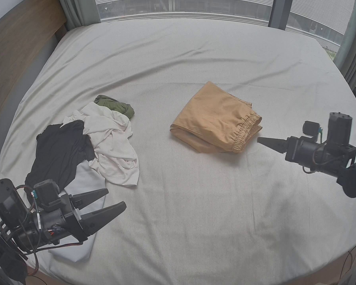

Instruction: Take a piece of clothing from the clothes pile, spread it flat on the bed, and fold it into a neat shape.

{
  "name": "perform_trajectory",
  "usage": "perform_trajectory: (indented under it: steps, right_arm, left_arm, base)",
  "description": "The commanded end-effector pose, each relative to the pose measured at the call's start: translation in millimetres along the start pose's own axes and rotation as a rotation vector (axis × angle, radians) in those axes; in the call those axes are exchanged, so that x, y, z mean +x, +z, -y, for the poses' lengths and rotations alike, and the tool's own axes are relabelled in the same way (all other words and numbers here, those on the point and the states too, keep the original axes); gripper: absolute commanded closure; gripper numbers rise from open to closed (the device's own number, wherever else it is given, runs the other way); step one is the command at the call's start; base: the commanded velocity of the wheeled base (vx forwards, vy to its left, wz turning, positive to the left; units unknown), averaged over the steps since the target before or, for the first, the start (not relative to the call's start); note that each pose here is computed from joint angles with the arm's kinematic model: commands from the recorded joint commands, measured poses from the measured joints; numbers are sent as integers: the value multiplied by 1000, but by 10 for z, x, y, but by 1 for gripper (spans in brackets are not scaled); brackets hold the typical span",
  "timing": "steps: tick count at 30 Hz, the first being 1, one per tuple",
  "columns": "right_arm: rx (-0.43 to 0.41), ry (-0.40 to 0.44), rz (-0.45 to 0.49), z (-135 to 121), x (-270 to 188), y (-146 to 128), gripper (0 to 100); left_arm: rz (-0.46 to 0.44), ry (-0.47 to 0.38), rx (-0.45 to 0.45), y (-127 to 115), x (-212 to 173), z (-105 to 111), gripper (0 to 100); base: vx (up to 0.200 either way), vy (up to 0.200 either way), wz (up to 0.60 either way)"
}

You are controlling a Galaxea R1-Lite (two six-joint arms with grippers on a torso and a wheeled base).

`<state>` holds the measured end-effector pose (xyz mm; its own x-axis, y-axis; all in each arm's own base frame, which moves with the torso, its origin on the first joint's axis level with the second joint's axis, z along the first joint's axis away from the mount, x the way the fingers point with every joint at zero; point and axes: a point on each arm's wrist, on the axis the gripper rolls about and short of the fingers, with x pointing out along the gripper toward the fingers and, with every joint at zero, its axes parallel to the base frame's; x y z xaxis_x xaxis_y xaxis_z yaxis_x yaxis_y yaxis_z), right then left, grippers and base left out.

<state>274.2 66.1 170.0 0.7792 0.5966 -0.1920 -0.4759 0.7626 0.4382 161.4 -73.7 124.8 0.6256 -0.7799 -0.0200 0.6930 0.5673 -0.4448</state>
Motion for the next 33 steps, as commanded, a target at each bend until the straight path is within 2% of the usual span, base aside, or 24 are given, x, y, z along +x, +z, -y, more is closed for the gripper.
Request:
perform_trajectory:
  steps: [1,11,17,22,27,33]
  right_arm:
    - [-77,78,123,-528,-794,146,0]
    - [-113,132,176,-815,-1344,89,0]
    - [-124,156,181,-878,-1523,-26,0]
    - [-124,145,180,-866,-1699,-216,0]
    - [-130,140,204,-856,-1856,-372,0]
    - [-133,71,248,-789,-2024,-592,0]
  left_arm:
    - [90,-117,-2,120,-288,389,0]
    - [146,-146,33,158,-604,579,0]
    - [126,-139,37,77,-831,661,0]
    - [91,-111,77,-54,-1036,703,0]
    - [101,-108,96,-114,-1170,743,0]
    - [88,-99,90,-252,-1377,787,0]
  base:
    - [0,0,0]
    - [0,0,0]
    - [0,0,0]
    - [0,0,0]
    - [0,0,0]
    - [0,0,0]
